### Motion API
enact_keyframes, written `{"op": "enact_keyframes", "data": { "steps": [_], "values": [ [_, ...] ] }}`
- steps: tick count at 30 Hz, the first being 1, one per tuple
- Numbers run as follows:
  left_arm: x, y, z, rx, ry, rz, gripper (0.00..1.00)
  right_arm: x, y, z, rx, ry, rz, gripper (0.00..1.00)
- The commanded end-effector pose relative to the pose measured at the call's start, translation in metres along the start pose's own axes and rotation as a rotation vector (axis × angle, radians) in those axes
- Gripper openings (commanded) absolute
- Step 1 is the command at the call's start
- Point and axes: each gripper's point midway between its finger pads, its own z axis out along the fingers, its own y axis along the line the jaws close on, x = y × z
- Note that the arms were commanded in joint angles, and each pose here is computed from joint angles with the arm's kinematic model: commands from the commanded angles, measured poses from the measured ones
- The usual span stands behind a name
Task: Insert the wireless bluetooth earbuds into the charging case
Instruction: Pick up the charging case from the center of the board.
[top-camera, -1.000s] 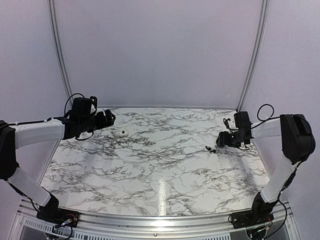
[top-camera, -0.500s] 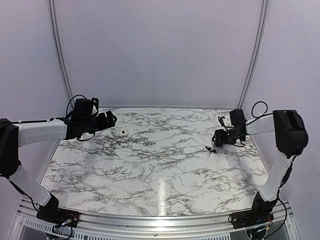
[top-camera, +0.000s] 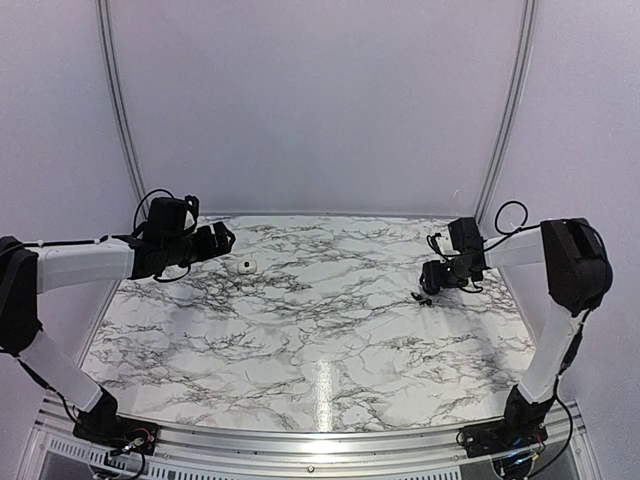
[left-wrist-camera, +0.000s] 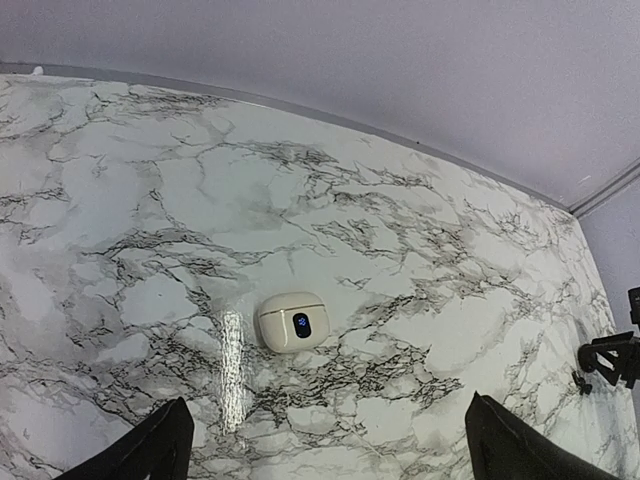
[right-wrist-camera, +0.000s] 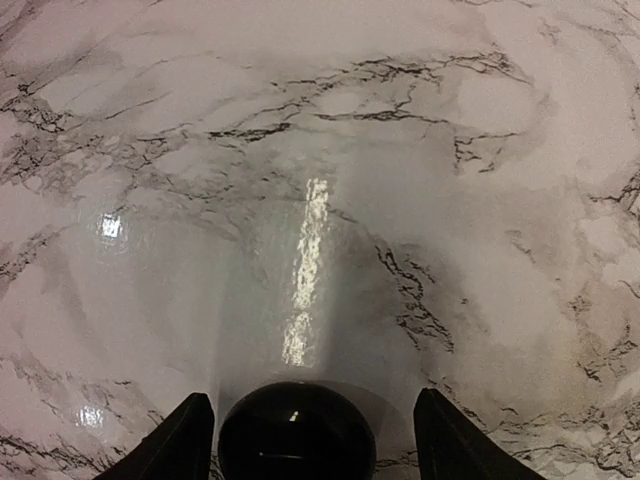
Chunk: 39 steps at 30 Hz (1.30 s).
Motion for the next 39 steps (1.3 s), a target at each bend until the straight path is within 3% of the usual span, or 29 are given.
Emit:
{"op": "enact_keyframes", "data": {
  "steps": [1, 18, 22, 31, 39],
  "values": [
    [-0.011, -0.009, 0.0, 0.03, -0.029, 0.016, 0.99, -0.006, -0.002, -0.009, 0.064, -0.015, -0.043, 0.68],
    [-0.012, -0.012, 0.002, 0.042, -0.022, 0.011, 0.99, 0.009, -0.003, -0.001, 0.1, 0.026, -0.056, 0.6],
    [-0.013, -0.013, 0.0, 0.045, -0.025, 0.017, 0.99, 0.005, -0.001, -0.004, 0.089, 0.015, -0.062, 0.52],
    [-0.025, -0.032, -0.018, 0.128, -0.043, 0.082, 0.99, -0.045, 0.032, -0.05, -0.007, -0.132, -0.126, 0.42],
    [-0.015, -0.072, -0.046, 0.332, -0.009, 0.097, 0.92, -0.083, 0.114, -0.127, -0.179, -0.344, -0.309, 0.41]
  ]
}}
